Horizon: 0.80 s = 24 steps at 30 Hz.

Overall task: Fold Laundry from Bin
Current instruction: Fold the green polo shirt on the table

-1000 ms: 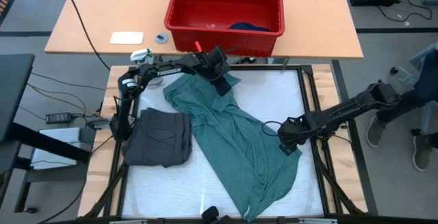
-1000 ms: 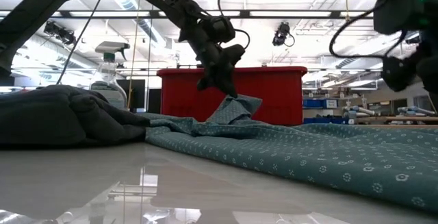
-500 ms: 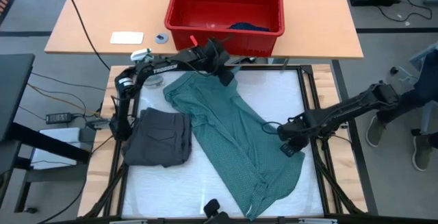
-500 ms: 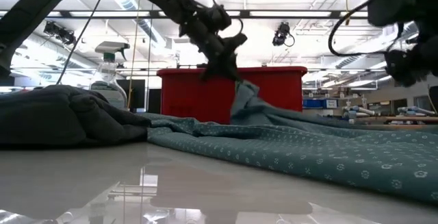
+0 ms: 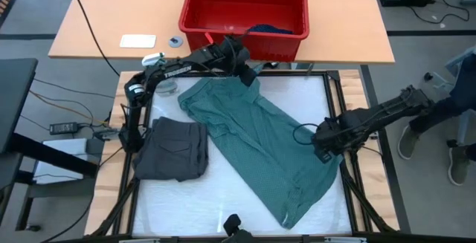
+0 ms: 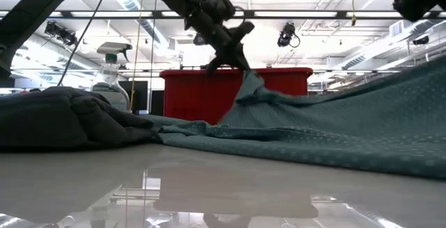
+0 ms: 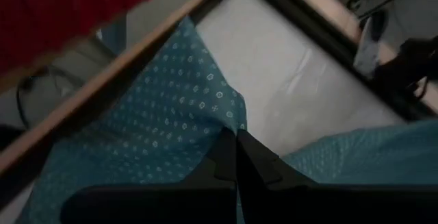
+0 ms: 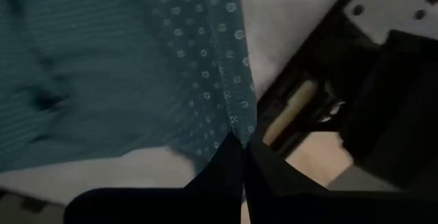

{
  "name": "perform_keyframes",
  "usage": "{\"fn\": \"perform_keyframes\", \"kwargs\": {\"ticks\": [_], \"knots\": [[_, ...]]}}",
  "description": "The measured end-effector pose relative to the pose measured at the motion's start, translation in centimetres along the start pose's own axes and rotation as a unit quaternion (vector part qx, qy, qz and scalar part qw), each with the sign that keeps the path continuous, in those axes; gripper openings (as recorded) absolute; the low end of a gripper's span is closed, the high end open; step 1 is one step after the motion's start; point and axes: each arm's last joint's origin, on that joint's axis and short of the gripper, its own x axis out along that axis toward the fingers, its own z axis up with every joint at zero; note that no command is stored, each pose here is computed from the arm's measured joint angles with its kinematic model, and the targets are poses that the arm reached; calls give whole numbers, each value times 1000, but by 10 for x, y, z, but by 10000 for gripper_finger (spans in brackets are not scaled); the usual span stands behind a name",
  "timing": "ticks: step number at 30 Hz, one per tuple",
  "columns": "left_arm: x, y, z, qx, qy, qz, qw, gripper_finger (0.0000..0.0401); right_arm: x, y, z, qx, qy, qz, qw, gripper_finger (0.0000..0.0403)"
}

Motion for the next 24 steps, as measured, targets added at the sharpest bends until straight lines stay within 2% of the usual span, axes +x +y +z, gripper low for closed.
{"fn": "perform_keyframes", "kwargs": {"ticks": [3,6,10,15,20,24], "knots": [[-9,-10,9,10,-11,-4,1000,0,-3,8,-6,3,5,-3,1000,5],[-16,-15,6,20,33,18,999,0,2,22,-13,6,20,-10,1000,5],[-23,-22,-12,33,119,60,991,0,13,55,-22,5,4,44,999,5],[-25,-43,-40,80,217,121,965,0,35,97,-27,9,-25,97,995,5],[-26,-67,-58,104,249,158,950,0,66,135,-27,-3,-27,113,993,5],[-27,-83,-67,101,261,167,945,0,90,159,-27,-18,-18,128,991,5]]}}
